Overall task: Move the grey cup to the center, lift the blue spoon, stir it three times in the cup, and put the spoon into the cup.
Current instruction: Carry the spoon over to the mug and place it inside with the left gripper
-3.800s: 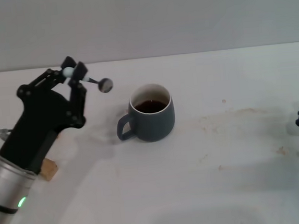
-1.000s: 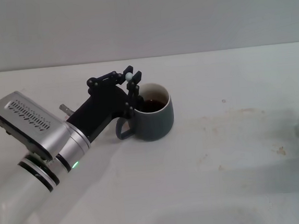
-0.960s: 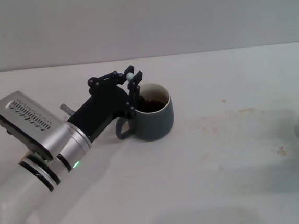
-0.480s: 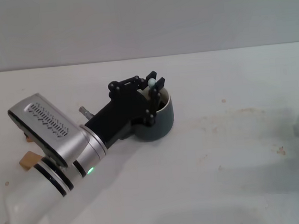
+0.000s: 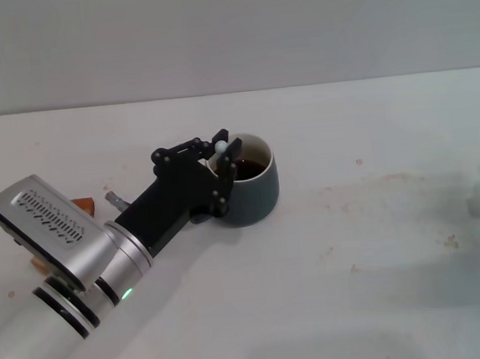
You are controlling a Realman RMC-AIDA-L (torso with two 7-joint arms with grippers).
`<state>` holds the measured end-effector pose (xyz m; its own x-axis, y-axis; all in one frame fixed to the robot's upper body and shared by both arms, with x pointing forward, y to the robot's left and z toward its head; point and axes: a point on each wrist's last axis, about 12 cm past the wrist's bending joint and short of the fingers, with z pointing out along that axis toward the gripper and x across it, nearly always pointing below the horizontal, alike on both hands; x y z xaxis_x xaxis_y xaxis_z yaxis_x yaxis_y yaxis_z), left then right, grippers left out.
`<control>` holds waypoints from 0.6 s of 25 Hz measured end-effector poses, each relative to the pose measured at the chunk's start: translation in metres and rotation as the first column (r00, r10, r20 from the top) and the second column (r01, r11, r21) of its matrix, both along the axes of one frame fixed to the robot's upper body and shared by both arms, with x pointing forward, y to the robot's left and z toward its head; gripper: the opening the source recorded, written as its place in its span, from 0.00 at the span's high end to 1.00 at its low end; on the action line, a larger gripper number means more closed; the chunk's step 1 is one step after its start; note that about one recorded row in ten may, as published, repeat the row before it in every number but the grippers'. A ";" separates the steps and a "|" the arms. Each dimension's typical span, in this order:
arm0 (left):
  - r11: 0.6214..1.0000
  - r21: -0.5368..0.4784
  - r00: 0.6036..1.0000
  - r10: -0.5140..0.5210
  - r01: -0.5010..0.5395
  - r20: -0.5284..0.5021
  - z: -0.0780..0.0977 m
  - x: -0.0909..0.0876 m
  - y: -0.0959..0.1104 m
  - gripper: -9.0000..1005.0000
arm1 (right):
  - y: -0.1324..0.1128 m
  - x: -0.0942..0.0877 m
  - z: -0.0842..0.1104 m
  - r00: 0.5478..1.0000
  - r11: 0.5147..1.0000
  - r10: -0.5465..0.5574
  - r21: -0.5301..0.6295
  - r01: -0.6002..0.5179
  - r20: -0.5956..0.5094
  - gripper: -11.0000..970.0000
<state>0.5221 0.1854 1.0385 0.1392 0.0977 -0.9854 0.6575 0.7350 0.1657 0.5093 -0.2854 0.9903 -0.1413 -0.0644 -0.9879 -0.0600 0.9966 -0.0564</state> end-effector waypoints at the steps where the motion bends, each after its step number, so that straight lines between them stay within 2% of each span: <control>1: 1.000 0.002 1.000 0.007 -0.007 0.000 0.000 0.001 0.002 0.84 | 0.000 0.000 0.000 1.000 1.000 0.001 0.000 -0.001 0.000 0.99; 10: 0.999 0.027 0.999 0.035 -0.035 0.019 0.004 0.017 0.007 0.84 | 0.000 0.000 0.000 1.000 1.000 0.001 0.001 -0.001 -0.002 0.99; 15: 0.999 0.036 0.999 0.009 -0.011 0.031 0.009 0.025 -0.001 0.84 | 0.000 -0.001 -0.001 1.000 1.000 0.000 0.001 0.000 -0.003 0.99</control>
